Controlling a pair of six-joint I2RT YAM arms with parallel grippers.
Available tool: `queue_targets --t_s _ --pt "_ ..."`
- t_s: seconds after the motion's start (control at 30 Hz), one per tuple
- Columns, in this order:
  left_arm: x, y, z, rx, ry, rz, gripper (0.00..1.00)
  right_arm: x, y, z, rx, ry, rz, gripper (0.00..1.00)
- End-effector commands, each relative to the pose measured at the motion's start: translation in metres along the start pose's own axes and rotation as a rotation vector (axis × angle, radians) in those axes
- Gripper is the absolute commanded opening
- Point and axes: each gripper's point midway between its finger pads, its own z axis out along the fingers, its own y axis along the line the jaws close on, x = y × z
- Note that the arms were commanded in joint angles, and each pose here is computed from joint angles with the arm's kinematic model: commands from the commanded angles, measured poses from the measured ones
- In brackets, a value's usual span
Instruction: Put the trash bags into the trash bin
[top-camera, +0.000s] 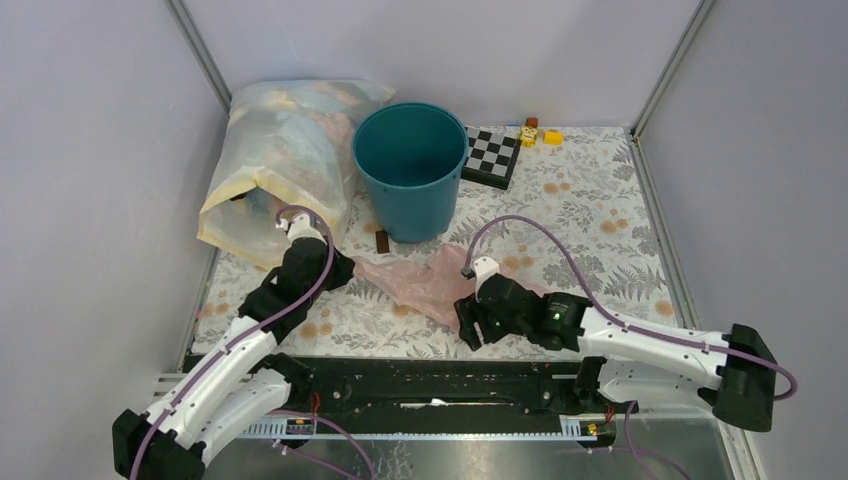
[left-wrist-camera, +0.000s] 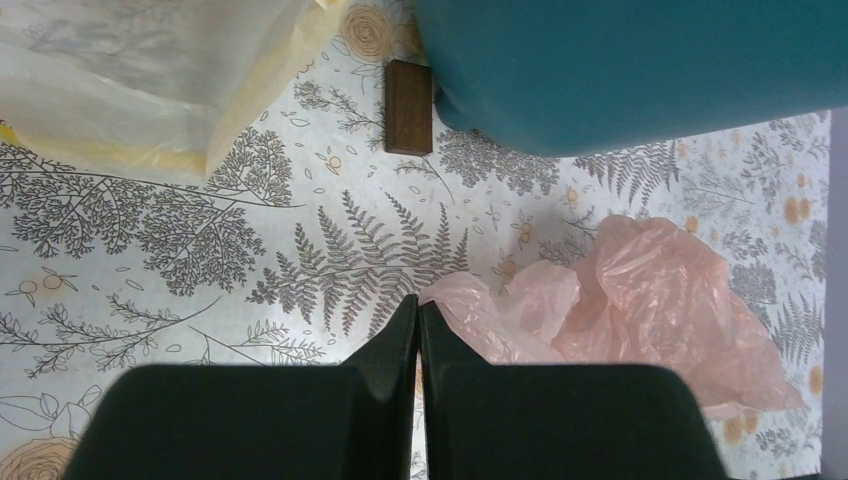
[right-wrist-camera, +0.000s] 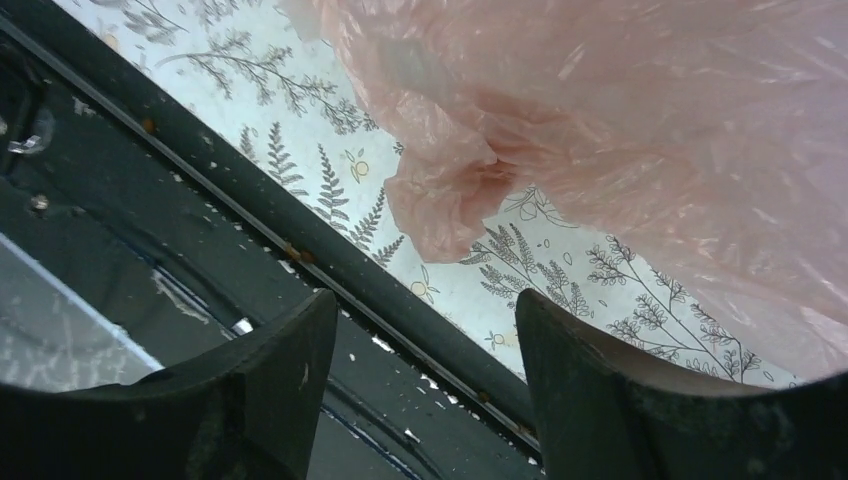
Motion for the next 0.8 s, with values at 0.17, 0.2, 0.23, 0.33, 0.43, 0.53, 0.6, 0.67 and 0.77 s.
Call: queue_targets --t_s 0.17,0.2,0.23,0.33,0.43,0.53,0.6,0.67,0.77 --pt "0.001 0.010 0.015 -0.060 -0.013 -0.019 0.00 -0.011 -0.012 0.043 0.200 -0.065 -0.026 0.78" --pt "0.002 0.011 0.017 -0.066 -0.015 -0.019 0.00 -0.013 -0.015 0.047 0.225 -0.070 -0.031 0.77" --pt "0.003 0.013 0.019 -0.070 -0.017 -0.018 0.00 -0.014 -0.017 0.051 0.248 -0.071 -0.035 0.74" --pt "0.004 0.018 0.024 -0.097 -0.022 -0.021 0.00 -0.012 -0.013 0.063 0.253 -0.030 -0.056 0.53" --pt "0.008 0.025 0.032 -0.137 -0.018 -0.030 0.00 -0.014 -0.001 0.062 0.214 -0.021 -0.060 0.18" --pt "0.017 0.031 0.039 -0.171 0.012 -0.045 0.00 -0.028 0.017 0.043 0.119 -0.062 -0.045 0.03" --pt "0.023 0.037 0.044 -0.198 0.022 -0.050 0.00 -0.043 0.029 0.024 0.056 -0.108 -0.033 0.00" --pt "0.027 0.046 0.047 -0.236 0.025 -0.052 0.00 -0.061 0.036 0.001 0.019 -0.164 -0.020 0.00" --pt "0.028 0.057 0.046 -0.286 0.010 -0.056 0.00 -0.085 0.025 -0.033 0.068 -0.257 0.011 0.00"
